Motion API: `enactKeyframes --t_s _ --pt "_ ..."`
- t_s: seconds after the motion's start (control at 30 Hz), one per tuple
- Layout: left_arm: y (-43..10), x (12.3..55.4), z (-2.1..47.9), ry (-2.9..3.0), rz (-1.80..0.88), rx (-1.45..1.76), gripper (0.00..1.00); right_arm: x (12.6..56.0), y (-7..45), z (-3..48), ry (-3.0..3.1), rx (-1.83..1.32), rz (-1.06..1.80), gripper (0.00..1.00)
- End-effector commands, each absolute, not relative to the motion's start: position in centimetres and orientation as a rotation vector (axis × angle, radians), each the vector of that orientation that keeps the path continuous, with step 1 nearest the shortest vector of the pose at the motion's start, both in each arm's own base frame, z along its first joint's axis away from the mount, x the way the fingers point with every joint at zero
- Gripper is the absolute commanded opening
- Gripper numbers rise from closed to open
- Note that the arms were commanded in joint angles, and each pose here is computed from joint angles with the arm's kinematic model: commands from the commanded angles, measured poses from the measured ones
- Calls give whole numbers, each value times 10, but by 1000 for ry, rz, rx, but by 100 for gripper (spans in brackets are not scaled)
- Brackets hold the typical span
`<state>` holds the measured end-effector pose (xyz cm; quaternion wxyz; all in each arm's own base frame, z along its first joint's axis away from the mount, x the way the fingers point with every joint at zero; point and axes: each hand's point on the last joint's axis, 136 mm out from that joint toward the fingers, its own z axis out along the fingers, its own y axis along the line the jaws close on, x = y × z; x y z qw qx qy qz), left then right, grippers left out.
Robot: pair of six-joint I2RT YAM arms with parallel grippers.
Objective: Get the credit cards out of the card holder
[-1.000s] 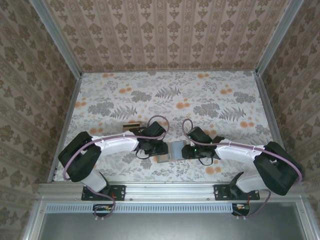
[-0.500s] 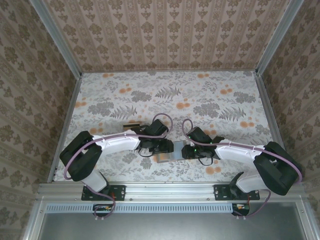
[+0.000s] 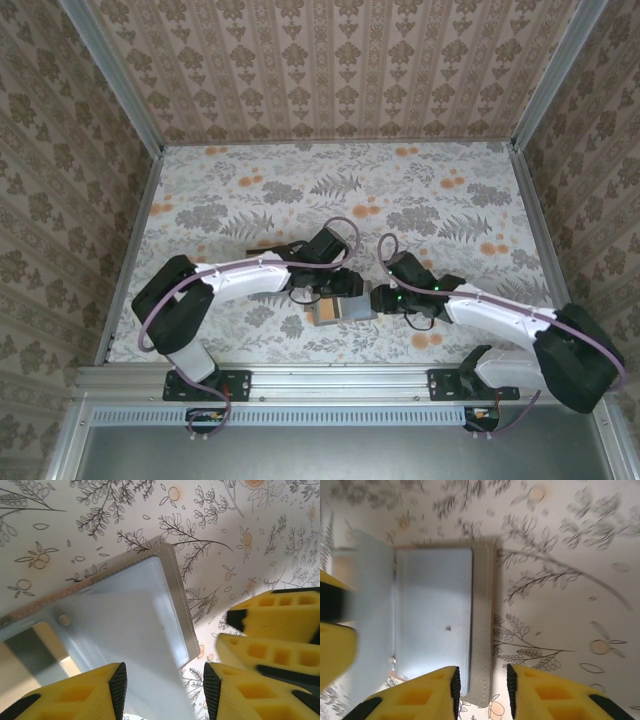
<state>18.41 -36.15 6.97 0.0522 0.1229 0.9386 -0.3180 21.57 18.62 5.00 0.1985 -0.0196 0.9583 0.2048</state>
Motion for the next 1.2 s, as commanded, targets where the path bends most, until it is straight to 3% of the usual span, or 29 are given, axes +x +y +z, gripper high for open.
enactKeyframes --t_s 0.0,0.13,0.3,0.57,0.73,1.17 --pt "-371 181 74 2839 -1002 445 46 211 171 52 2687 -16 539 35" --pt "-356 189 73 2839 -939 370 42 210 180 57 2698 -49 607 35" --pt "-315 193 68 2846 -822 233 25 216 200 69 2683 -77 710 32" --pt "-260 183 43 2903 -674 86 10 222 246 91 2634 -193 901 29" --pt "-262 184 33 2908 -677 65 7 225 268 90 2652 -227 992 24" --pt "-256 177 16 2950 -614 58 3 225 293 55 2801 -229 1076 25"
